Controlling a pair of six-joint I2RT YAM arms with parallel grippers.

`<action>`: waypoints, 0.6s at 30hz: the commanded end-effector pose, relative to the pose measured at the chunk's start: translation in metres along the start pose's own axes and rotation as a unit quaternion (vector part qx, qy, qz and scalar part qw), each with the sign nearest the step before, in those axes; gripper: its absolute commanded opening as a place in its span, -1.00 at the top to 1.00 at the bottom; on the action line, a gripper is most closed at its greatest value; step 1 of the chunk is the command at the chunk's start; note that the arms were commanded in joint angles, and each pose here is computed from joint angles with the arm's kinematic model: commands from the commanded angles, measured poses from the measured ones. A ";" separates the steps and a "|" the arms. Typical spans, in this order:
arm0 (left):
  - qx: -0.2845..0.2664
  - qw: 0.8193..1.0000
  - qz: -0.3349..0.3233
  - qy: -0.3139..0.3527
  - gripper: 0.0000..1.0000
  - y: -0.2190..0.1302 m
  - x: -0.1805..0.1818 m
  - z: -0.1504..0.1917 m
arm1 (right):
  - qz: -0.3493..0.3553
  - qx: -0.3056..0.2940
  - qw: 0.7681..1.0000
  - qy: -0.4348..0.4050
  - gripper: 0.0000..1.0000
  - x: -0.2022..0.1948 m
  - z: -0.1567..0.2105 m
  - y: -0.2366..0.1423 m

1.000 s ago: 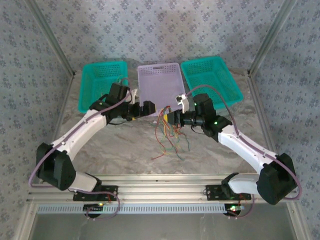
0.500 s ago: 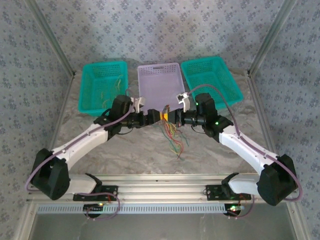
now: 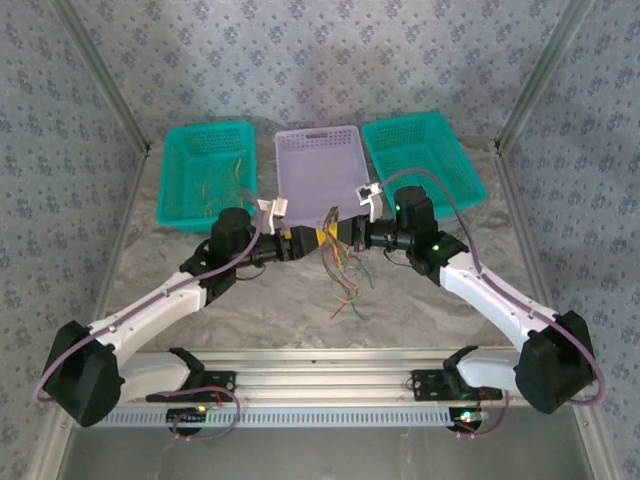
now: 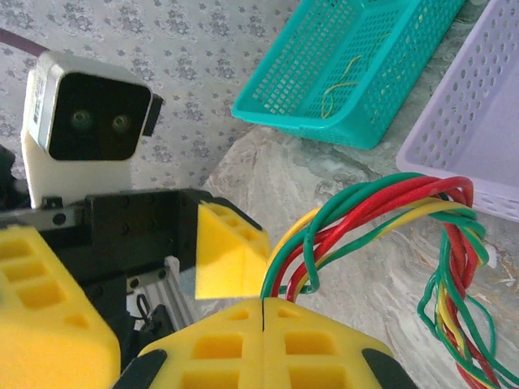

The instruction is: Untangle the cables

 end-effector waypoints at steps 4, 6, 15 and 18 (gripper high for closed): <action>0.006 0.998 0.041 0.040 -0.46 0.008 -0.015 0.011 | -0.040 -0.019 0.999 0.000 1.00 0.018 -0.010 -0.008; 0.014 0.998 0.039 0.045 -0.39 0.011 -0.013 0.015 | -0.047 -0.018 0.999 0.002 1.00 0.020 -0.011 -0.009; 0.021 0.998 0.020 0.063 0.07 0.013 -0.009 0.021 | -0.065 -0.018 0.998 0.013 1.00 0.026 -0.011 -0.010; 0.020 0.998 0.018 0.064 0.24 0.014 -0.008 0.021 | -0.066 -0.016 0.998 0.016 1.00 0.026 -0.010 -0.010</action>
Point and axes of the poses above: each hand's point on the last joint's axis, 136 mm out from that joint toward the fingers, its own y axis out along the fingers, its own x axis along the line the jaws close on, z = x × y, the point moved 3 cm from there along -y, back along the fingers, and after that the axes turned 2 degrees about y, right-handed, at the moved point
